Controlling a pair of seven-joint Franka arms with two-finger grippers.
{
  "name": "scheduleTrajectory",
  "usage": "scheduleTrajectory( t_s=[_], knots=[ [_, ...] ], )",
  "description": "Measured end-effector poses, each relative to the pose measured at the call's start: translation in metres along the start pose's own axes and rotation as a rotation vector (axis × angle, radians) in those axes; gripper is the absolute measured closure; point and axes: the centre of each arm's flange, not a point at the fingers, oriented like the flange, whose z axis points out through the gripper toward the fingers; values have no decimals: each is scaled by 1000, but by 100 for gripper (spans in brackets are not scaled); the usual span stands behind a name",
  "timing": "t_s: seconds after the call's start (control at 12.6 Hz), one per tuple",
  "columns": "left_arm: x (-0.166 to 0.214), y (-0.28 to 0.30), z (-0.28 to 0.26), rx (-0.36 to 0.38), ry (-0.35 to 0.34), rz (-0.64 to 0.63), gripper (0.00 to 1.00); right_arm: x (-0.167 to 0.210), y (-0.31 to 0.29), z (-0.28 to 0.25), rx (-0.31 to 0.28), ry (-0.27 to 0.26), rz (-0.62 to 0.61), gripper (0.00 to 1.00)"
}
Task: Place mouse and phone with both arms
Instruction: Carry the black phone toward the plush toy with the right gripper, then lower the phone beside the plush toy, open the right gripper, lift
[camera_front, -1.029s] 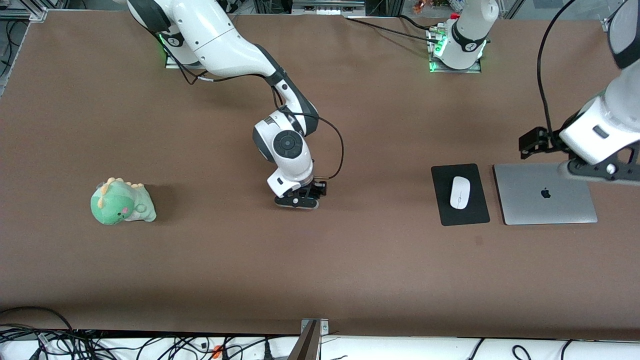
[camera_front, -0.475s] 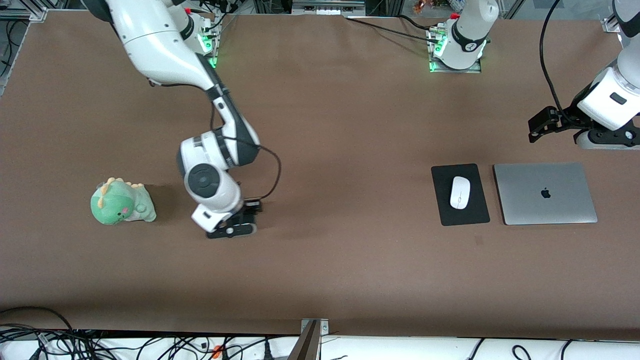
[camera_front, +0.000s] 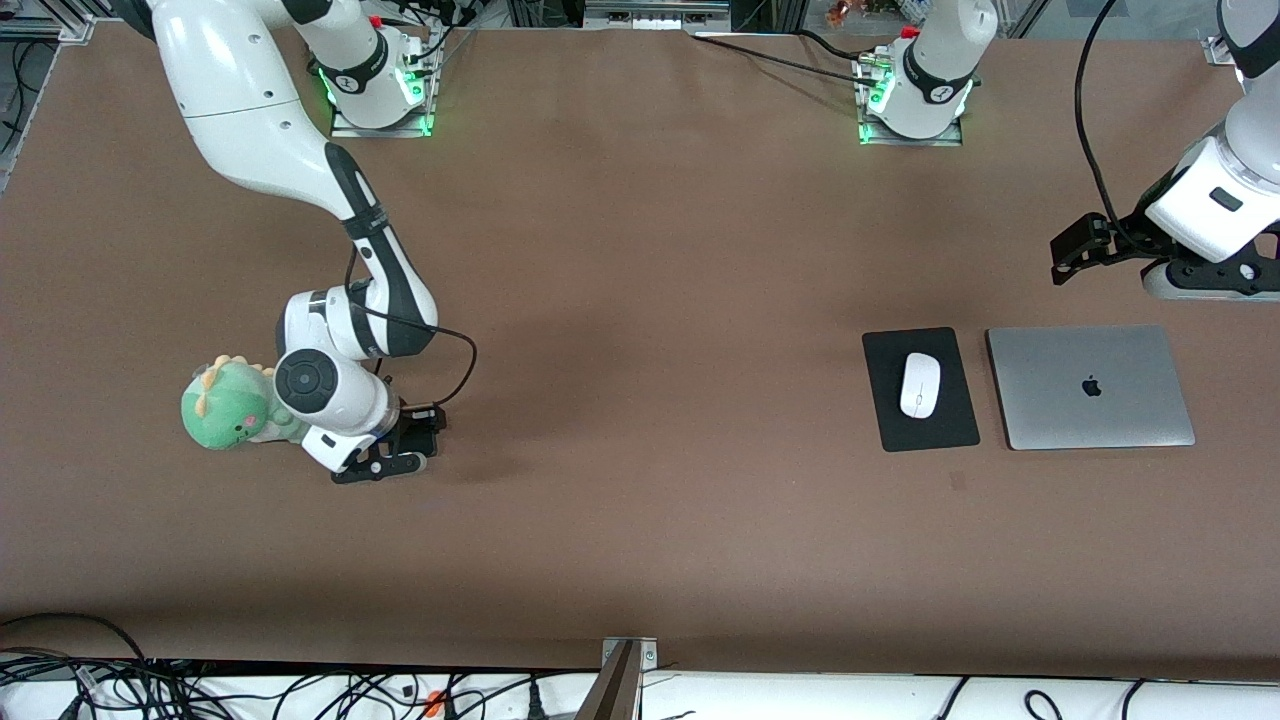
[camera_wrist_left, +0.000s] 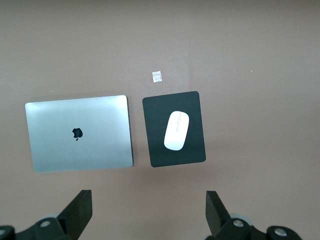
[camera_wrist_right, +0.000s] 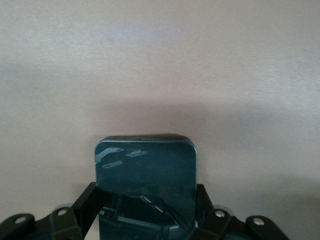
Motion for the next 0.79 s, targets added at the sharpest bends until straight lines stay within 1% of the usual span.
scheduleTrajectory(
  t_s=[0.08,0.16,0.24,0.32,0.4,0.63,0.79],
  knots=[
    [0,0,0,0,0,1,0,-3,5,1,1,2,5,19],
    [0,1,0,0,0,2,0,-5,7,2,2,7,10,13],
    [0,2,0,0,0,3,0,-6,8,-1,7,13,15,13],
    [0,2,0,0,0,4,0,-5,7,-11,14,21,21,5],
    [0,2,0,0,0,4,0,-4,6,-28,21,22,31,0],
    [0,2,0,0,0,4,0,-9,-3,-116,46,29,90,0],
    [0,2,0,0,0,4,0,-23,-13,-186,65,21,104,0]
  ],
)
